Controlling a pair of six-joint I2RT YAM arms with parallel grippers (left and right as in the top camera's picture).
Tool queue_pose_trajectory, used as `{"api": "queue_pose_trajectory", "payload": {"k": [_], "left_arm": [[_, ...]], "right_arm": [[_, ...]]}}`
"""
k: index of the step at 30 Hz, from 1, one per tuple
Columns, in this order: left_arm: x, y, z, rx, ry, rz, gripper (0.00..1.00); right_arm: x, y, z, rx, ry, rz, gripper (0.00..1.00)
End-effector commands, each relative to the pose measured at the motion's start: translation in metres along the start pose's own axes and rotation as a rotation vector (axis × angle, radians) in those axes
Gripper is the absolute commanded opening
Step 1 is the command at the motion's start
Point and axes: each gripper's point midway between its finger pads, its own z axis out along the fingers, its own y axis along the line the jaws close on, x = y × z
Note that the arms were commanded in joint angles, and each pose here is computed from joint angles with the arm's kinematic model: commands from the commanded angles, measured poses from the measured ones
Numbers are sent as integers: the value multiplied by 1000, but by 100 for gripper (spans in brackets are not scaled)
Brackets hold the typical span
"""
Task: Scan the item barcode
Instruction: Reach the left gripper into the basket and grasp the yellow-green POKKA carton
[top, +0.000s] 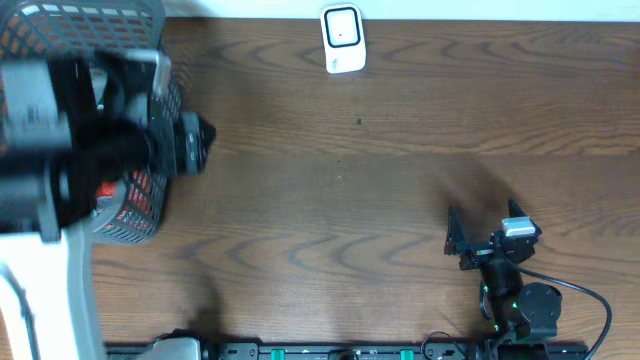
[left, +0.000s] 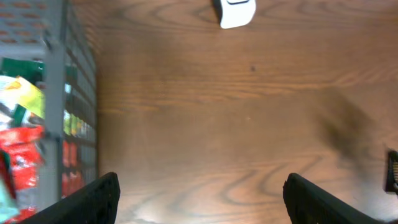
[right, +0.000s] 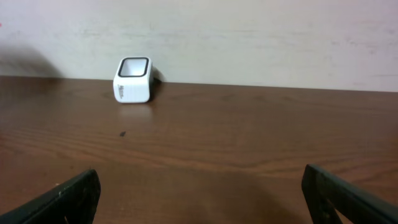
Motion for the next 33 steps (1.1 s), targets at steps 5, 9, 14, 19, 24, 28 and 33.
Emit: {"api": "queue_pose_trajectory", "payload": {"k": [5, 9, 14, 19, 24, 28, 33], "left_arm": [[-56, 26, 18, -72, -72, 83, 85], [-77, 42, 14, -114, -160, -8, 84], [-90, 110, -10, -306, -303, -413, 84], [-84, 163, -25, -408, -359, -595, 84], [-64, 194, -1, -455, -254, -673, 84], [-50, 206, 27, -458, -151, -705, 84], [-38, 219, 56, -460, -58, -733, 84]], "right_arm": [[0, -3, 0, 13, -2, 14, 99], [0, -3, 0, 13, -2, 14, 99], [0, -3, 0, 13, -2, 14, 99], [0, -3, 0, 13, -2, 14, 99], [0, -3, 0, 13, -1, 14, 99], [0, -3, 0, 13, -2, 14, 99], [0, -3, 0, 13, -2, 14, 99]]}}
